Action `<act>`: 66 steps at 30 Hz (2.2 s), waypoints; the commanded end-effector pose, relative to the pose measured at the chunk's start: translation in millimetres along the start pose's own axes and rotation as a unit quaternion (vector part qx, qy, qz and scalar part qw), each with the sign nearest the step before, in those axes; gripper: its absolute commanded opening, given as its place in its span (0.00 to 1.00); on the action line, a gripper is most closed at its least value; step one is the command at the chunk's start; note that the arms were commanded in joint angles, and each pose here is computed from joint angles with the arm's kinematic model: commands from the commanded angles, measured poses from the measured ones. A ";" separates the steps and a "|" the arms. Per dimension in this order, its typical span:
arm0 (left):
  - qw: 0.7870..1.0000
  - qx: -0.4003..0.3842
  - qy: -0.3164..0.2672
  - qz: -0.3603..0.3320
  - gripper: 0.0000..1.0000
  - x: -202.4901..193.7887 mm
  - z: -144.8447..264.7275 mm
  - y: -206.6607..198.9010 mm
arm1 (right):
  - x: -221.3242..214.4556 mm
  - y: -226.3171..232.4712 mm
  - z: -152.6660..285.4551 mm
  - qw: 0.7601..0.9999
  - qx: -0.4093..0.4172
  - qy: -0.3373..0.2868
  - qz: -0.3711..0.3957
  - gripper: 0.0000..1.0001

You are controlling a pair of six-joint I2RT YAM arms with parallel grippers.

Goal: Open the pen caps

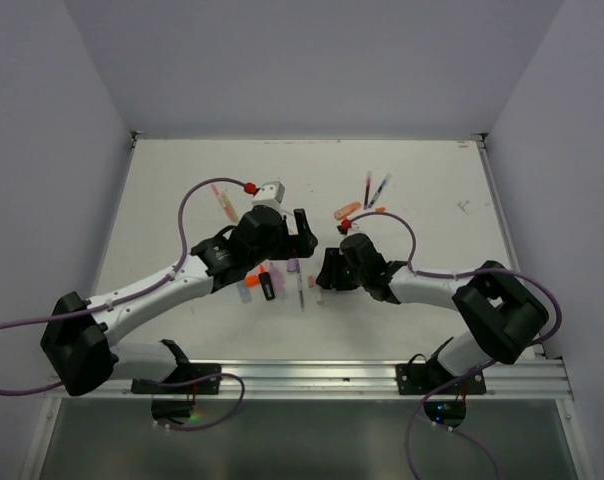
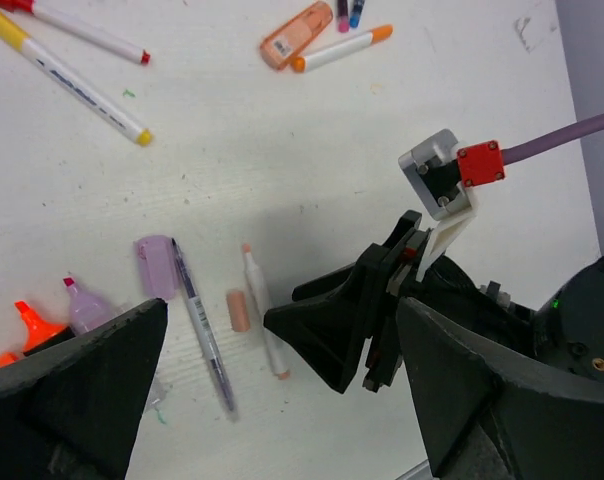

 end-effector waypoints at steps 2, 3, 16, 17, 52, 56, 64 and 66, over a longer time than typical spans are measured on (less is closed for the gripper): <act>0.998 0.044 -0.055 -0.005 1.00 28.0 22.7 24.7 | 16.8 9.6 0.3 1.000 0.011 -0.017 -0.003 0.52; 0.997 0.048 -0.059 -0.010 1.00 32.0 24.8 29.3 | 17.9 8.4 2.5 1.000 0.005 -0.016 -0.003 0.53; 0.979 0.145 -0.127 -0.064 1.00 97.3 63.9 101.5 | 110.3 -84.4 32.2 0.965 -0.217 -0.101 -0.109 0.66; 0.979 0.147 -0.126 -0.066 1.00 96.6 64.1 104.0 | 114.5 -96.9 30.0 0.959 -0.233 -0.100 -0.123 0.66; 0.978 0.145 -0.079 -0.127 1.00 60.8 69.2 130.3 | 150.8 -169.3 -52.0 0.902 -0.384 -0.059 -0.190 0.44; 0.978 0.144 -0.081 -0.126 1.00 61.2 70.3 130.1 | 138.3 -171.1 -38.4 0.903 -0.394 -0.045 -0.168 0.39; 0.979 0.142 -0.080 -0.125 1.00 60.1 69.4 130.2 | 93.0 -168.2 -19.1 0.923 -0.366 0.014 -0.119 0.33; 0.979 0.141 -0.080 -0.124 1.00 60.4 69.4 129.5 | 89.4 -167.0 -13.2 0.927 -0.359 0.017 -0.107 0.31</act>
Point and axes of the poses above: each gripper's point midway between its finger pads, its own z axis back along the fingers, its own y axis along the line the jaws close on, x = y × z, the point moved 3 cm from there along z, back along the fingers, and after that the axes turned 10 degrees about z, right-handed, at the moved point
